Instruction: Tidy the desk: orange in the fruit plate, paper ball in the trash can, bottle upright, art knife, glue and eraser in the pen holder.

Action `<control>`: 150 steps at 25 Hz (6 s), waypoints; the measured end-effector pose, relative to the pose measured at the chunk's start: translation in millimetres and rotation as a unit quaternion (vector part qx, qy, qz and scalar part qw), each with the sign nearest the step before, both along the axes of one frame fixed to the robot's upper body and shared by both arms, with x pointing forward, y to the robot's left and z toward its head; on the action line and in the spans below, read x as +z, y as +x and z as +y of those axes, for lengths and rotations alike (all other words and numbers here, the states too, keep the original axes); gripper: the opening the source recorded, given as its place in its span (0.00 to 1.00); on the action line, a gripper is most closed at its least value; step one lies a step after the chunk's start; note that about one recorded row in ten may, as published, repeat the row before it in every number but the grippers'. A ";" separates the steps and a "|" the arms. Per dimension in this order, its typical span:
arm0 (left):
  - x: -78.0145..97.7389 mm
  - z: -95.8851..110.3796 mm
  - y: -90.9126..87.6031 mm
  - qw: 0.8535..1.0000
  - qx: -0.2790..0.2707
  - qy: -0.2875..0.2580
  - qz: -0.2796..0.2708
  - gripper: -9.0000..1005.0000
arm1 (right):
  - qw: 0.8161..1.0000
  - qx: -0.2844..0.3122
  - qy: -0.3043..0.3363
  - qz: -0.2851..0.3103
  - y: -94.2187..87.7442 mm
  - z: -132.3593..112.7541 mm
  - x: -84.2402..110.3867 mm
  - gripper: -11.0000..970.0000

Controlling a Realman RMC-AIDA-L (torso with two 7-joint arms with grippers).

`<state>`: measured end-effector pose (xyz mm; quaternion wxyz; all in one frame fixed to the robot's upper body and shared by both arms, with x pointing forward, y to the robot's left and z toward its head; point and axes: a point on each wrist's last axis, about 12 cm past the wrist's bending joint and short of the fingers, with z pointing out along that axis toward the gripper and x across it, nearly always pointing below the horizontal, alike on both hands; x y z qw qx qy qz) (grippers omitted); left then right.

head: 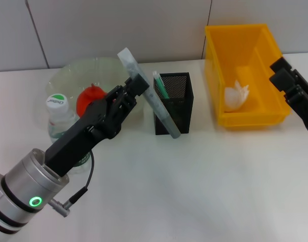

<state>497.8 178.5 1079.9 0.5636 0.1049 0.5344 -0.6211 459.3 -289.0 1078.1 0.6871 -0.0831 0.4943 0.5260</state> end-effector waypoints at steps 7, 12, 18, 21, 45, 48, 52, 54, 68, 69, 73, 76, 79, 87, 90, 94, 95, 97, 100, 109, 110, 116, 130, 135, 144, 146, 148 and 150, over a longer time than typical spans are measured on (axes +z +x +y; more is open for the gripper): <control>1.1 -1.1 0.0 1.000 0.004 0.007 -0.017 0.14 | 1.000 -0.014 -0.012 0.012 -5.1 -10.9 -3.0 0.69; 5.5 -7.5 3.6 0.995 0.022 0.041 -0.083 0.14 | 0.992 0.000 -0.126 0.024 -19.1 -29.6 -12.1 0.69; 16.1 -33.7 20.8 0.979 0.054 0.110 -0.162 0.14 | 0.965 0.077 -0.247 0.031 -33.1 -23.0 -30.1 0.69; 19.5 -48.5 32.6 0.971 0.065 0.151 -0.175 0.14 | 0.957 0.103 -0.266 0.045 -33.0 -18.5 -35.4 0.69; 21.2 -64.1 90.8 0.909 0.161 0.332 -0.192 0.14 | 0.944 0.156 -0.286 0.053 -13.7 1.6 -36.5 0.69; 18.3 -63.0 93.3 0.906 0.162 0.345 -0.184 0.14 | 0.944 0.157 -0.285 0.054 -12.6 3.5 -37.0 0.69; 17.0 -63.0 94.0 0.905 0.162 0.350 -0.180 0.14 | 0.944 0.157 -0.285 0.055 -12.4 3.8 -37.2 0.69; 17.2 -63.2 93.7 0.906 0.161 0.348 -0.180 0.14 | 0.944 0.157 -0.285 0.054 -12.2 3.9 -37.0 0.69; 21.2 -68.1 92.9 0.909 0.152 0.340 -0.189 0.14 | 0.944 0.161 -0.284 0.052 -8.8 6.8 -36.0 0.69; 21.2 -68.1 92.9 0.909 0.152 0.340 -0.189 0.14 | 0.944 0.161 -0.284 0.052 -8.8 6.8 -36.0 0.69; 21.9 -68.7 93.5 0.909 0.152 0.339 -0.190 0.14 | 0.943 0.164 -0.286 0.053 -8.5 7.5 -36.6 0.69; 22.8 -69.7 94.4 0.908 0.151 0.340 -0.191 0.14 | 0.942 0.164 -0.286 0.054 -8.3 7.7 -36.6 0.69; 23.1 -70.1 94.8 0.908 0.151 0.340 -0.191 0.14 | 0.942 0.164 -0.286 0.054 -8.4 7.9 -36.7 0.69; 23.2 -70.7 96.1 0.906 0.151 0.345 -0.193 0.14 | 0.943 0.165 -0.286 0.053 -7.7 8.8 -36.4 0.69; 23.7 -71.6 97.5 0.905 0.150 0.348 -0.194 0.14 | 0.943 0.167 -0.285 0.051 -6.9 9.6 -35.9 0.69; 24.5 -76.4 100.2 0.899 0.140 0.362 -0.202 0.14 | 0.943 0.170 -0.282 0.052 -6.4 10.4 -35.0 0.69; 24.6 -76.7 100.3 0.899 0.138 0.363 -0.204 0.14 | 0.943 0.170 -0.281 0.052 -6.2 10.5 -34.9 0.69; 24.7 -76.7 100.4 0.898 0.138 0.364 -0.206 0.14 | 0.943 0.171 -0.281 0.053 -6.0 10.7 -34.8 0.69; 26.0 -75.2 102.3 0.898 0.144 0.362 -0.203 0.14 | 0.943 0.172 -0.280 0.053 -5.9 10.8 -34.7 0.69; 27.4 -72.9 100.6 0.903 0.147 0.349 -0.201 0.38 | 0.943 0.172 -0.279 0.052 -6.2 10.5 -34.2 0.69; 27.6 -71.8 99.2 0.906 0.146 0.344 -0.200 0.43 | 0.944 0.171 -0.278 0.052 -6.3 9.9 -33.8 0.69; 25.4 -51.3 71.9 0.927 0.133 0.289 -0.201 0.67 | 0.943 0.160 -0.287 0.050 -3.8 1.8 -30.6 0.69; -10.8 62.4 -32.7 0.933 0.035 0.310 -0.179 0.84 | 0.935 0.153 -0.314 0.054 5.3 -14.0 -22.2 0.69; -26.2 83.6 -46.9 0.931 -0.041 0.335 -0.140 0.84 | 0.934 0.157 -0.317 0.052 8.9 -10.5 -21.8 0.69; -30.4 77.8 -36.9 0.927 -0.050 0.348 -0.130 0.84 | 0.933 0.154 -0.320 0.054 9.7 -8.3 -23.7 0.69; -30.7 76.4 -31.0 0.929 -0.059 0.347 -0.115 0.84 | 0.933 0.155 -0.321 0.054 9.7 -8.2 -23.7 0.69; -32.1 78.1 -27.4 0.931 -0.059 0.344 -0.105 0.84 | 0.933 0.156 -0.321 0.054 9.6 -8.1 -23.8 0.69; -31.8 79.7 -25.2 0.934 -0.056 0.339 -0.101 0.84 | 0.932 0.156 -0.321 0.054 9.6 -8.2 -23.8 0.69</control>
